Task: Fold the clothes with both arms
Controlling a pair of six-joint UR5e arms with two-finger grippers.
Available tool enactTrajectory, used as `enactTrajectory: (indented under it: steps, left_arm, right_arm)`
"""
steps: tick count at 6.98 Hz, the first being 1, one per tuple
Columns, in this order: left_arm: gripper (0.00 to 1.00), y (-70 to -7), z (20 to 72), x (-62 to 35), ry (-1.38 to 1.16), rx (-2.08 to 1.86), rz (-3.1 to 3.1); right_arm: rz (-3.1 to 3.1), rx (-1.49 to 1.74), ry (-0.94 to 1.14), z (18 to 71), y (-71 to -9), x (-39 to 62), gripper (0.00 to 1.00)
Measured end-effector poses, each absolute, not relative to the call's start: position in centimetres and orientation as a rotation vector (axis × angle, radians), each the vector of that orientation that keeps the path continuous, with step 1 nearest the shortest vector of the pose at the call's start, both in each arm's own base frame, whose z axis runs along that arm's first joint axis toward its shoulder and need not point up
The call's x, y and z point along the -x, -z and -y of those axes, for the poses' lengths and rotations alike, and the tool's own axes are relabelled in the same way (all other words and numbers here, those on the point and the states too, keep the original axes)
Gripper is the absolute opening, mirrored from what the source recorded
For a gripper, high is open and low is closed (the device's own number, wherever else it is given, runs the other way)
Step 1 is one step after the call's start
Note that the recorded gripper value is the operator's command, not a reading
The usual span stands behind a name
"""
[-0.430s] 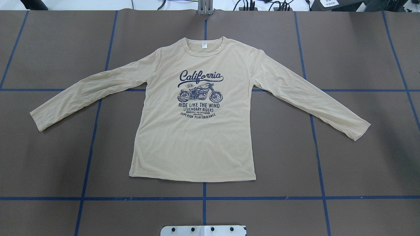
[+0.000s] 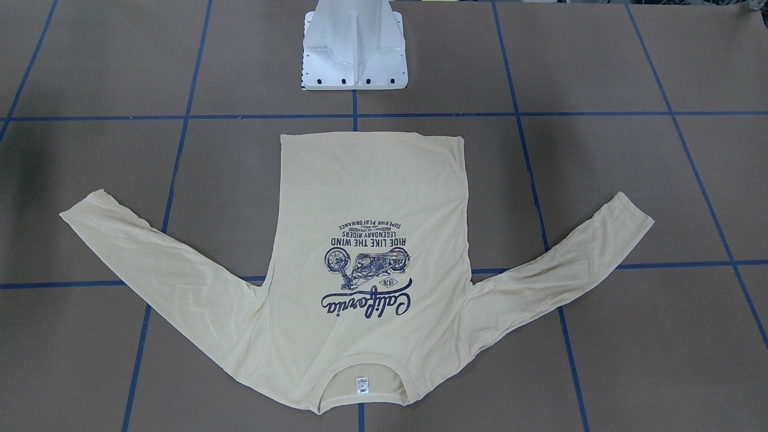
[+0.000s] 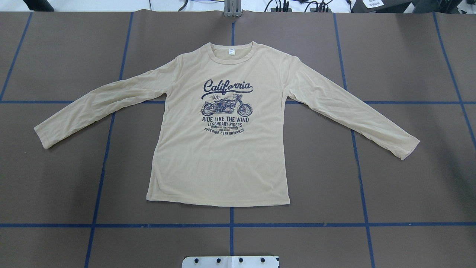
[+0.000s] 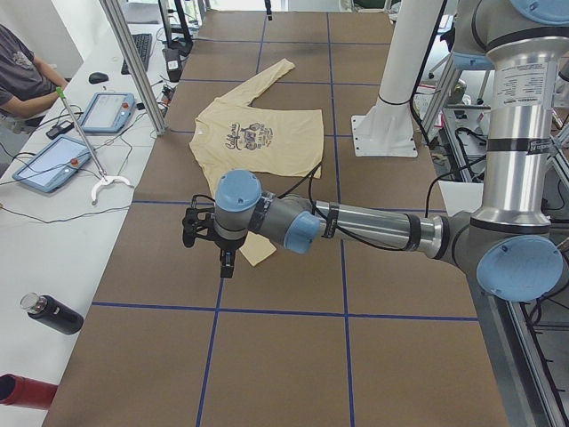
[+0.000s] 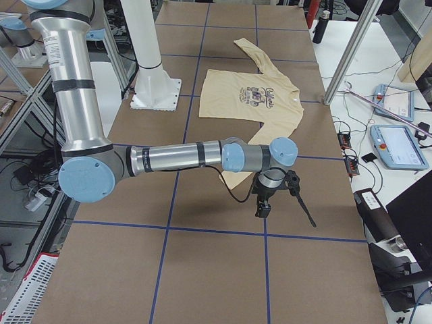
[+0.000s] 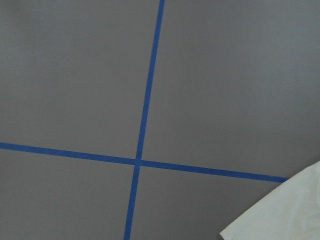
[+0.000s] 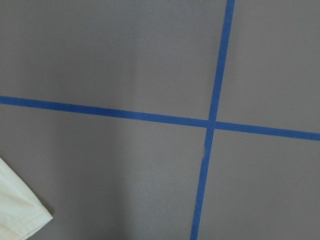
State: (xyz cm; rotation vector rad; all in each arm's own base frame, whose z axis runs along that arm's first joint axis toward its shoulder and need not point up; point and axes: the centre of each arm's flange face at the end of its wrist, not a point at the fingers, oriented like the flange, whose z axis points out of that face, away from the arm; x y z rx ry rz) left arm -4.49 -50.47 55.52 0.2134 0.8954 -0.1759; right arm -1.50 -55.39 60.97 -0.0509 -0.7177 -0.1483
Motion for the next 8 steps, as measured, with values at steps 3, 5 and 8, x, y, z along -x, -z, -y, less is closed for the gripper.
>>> enactTrajectory:
  steps: [3, 5, 8]
  left_arm:
    - [1.0, -55.8, 50.4, 4.1, 0.158, -0.204, -0.929]
    - [1.0, -54.4, 50.3, 2.6, 0.084, -0.274, -0.964]
    - [1.0, -53.5, 49.6, 1.4, 0.025, -0.307, -1.013]
  right_arm:
    - [0.789, 0.038, 0.163, 55.1, -59.6, 2.6, 1.0]
    - [0.845, 0.053, 0.131, 54.8, -58.2, 6.5, 1.0]
    - [0.878, 0.051, -0.088, 51.2, -58.0, 16.6, 0.98]
